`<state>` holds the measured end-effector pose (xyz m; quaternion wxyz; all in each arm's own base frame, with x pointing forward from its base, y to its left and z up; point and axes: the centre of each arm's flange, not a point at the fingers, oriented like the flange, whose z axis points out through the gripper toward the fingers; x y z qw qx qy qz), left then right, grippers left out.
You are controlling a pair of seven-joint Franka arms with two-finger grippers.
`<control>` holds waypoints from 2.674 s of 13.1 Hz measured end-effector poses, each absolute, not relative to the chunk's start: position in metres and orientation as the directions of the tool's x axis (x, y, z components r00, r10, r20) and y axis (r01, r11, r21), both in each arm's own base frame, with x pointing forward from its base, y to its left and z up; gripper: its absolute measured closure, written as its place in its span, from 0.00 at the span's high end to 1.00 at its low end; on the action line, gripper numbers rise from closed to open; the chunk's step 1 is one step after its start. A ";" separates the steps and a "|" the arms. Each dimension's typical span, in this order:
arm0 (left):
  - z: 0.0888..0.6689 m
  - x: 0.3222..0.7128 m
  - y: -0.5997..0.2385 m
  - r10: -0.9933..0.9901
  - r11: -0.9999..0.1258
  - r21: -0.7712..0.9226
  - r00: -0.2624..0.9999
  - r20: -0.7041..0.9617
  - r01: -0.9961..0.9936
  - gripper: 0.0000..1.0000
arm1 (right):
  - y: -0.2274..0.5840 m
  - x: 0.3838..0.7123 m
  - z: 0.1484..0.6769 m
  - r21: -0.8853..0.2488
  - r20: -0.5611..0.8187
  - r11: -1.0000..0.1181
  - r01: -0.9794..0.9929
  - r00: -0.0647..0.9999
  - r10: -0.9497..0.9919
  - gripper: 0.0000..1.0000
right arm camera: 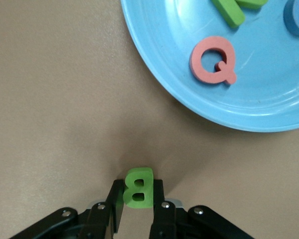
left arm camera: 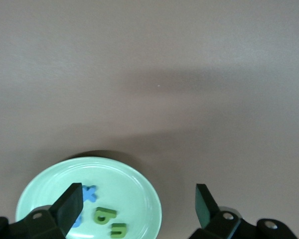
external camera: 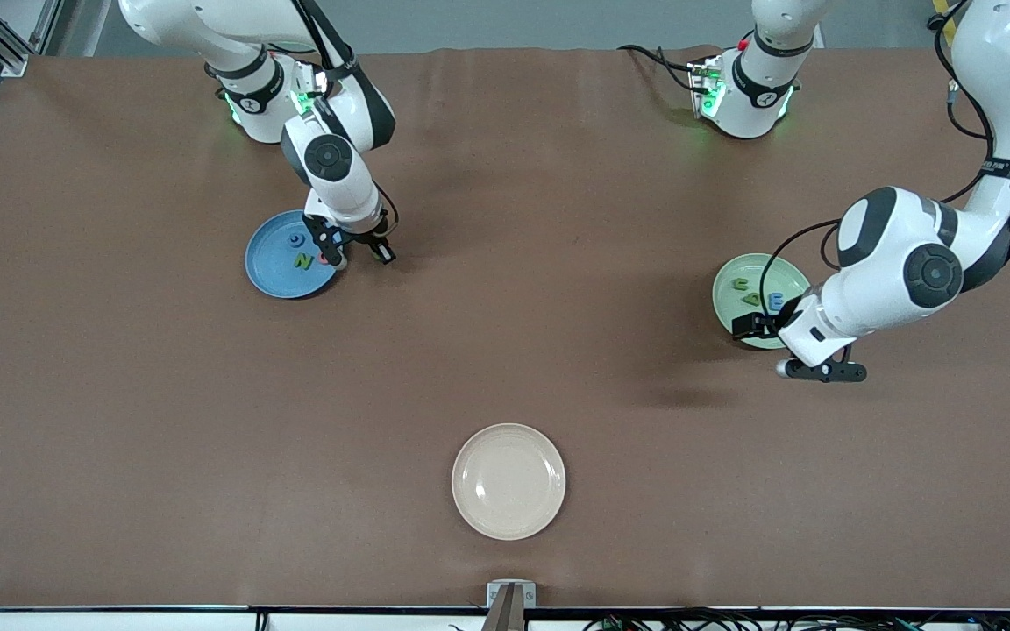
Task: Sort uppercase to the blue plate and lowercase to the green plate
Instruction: 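Grasp the green B with the right gripper while the left gripper withdraws, then drop the B in the blue plate while the left arm returns to rest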
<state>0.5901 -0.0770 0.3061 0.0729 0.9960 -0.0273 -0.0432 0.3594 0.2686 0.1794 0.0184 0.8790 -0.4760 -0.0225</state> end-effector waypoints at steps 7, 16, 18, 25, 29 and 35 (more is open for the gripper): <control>0.353 0.593 -0.043 -0.016 -0.985 0.170 1.000 -0.020 -0.012 1.00 | 0.262 0.392 0.240 0.249 0.038 -0.594 -0.765 0.621 -0.783 0.28; 0.393 0.587 -0.004 0.029 -0.989 0.146 0.999 0.024 0.025 1.00 | 0.189 0.394 0.224 0.493 0.013 -0.641 -0.588 0.742 -0.670 0.28; 0.403 0.587 0.002 0.041 -0.990 0.136 0.998 0.042 0.035 1.00 | 0.180 0.394 0.215 0.511 0.006 -0.639 -0.575 0.746 -0.666 0.33; 0.491 0.587 0.034 0.098 -0.994 0.071 0.984 0.146 0.088 1.00 | 0.190 0.399 0.225 0.483 -0.015 -0.696 -0.531 0.790 -0.614 1.00; 0.535 0.585 0.063 0.142 -0.989 0.063 0.980 0.137 0.134 1.00 | 0.180 0.417 0.265 0.422 -0.059 -0.780 -0.461 0.845 -0.532 1.00; 0.610 0.570 0.050 0.128 -0.992 0.037 0.979 0.156 0.123 1.00 | 0.101 0.475 0.371 0.317 -0.279 -0.924 -0.213 0.910 -0.306 1.00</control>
